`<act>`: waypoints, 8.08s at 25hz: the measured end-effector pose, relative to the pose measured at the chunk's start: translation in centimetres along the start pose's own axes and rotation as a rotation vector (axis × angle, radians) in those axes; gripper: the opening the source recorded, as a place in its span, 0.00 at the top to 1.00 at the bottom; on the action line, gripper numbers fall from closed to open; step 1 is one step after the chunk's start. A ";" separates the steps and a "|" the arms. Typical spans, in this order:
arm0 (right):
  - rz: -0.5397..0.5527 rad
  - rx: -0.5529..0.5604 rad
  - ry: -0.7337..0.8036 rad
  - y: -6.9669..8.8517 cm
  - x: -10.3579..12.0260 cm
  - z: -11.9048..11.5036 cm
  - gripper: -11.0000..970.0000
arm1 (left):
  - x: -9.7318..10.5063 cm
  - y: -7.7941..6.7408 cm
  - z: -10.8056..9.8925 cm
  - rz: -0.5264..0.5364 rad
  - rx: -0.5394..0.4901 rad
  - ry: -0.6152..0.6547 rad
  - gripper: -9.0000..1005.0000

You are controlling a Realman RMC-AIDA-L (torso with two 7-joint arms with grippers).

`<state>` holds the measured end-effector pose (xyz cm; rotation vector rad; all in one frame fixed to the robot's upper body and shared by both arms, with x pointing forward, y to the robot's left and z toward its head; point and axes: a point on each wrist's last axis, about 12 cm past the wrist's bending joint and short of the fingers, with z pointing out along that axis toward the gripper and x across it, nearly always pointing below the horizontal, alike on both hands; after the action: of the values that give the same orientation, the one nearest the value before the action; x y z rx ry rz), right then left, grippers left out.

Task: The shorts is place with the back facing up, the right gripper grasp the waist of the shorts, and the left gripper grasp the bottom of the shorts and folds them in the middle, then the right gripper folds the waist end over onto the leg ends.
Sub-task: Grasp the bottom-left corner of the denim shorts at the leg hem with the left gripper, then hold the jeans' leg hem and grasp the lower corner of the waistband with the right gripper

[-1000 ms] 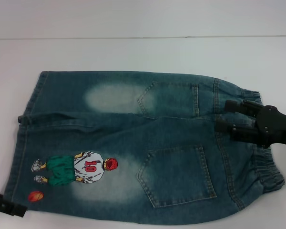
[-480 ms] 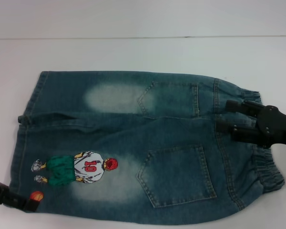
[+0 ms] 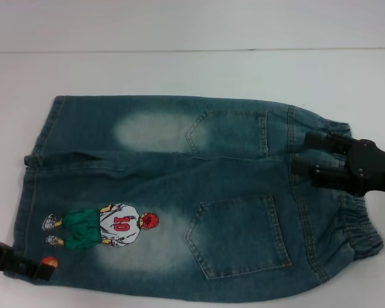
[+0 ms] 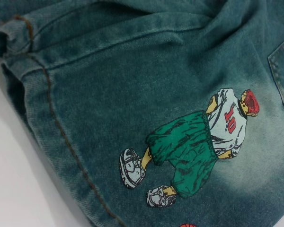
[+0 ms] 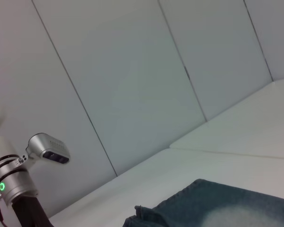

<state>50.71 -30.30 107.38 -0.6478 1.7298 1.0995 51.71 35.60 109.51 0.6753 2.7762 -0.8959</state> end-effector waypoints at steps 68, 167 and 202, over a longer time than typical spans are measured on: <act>0.298 0.219 0.006 1.7 6.1 -6.5 0.06 | -2.0 -0.6 -0.1 -0.002 0.009 -0.054 0.97; 0.540 0.300 0.076 2.0 7.4 -10.2 0.06 | -3.1 -0.9 0.9 0.018 0.038 -0.084 0.97; 0.605 0.249 0.106 1.2 5.1 -11.2 0.06 | -4.2 -1.6 1.7 0.061 0.061 -0.092 0.97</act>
<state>42.82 -39.48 104.76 -0.0153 2.1839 1.2305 54.68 31.87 110.05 0.7051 2.6430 -0.9778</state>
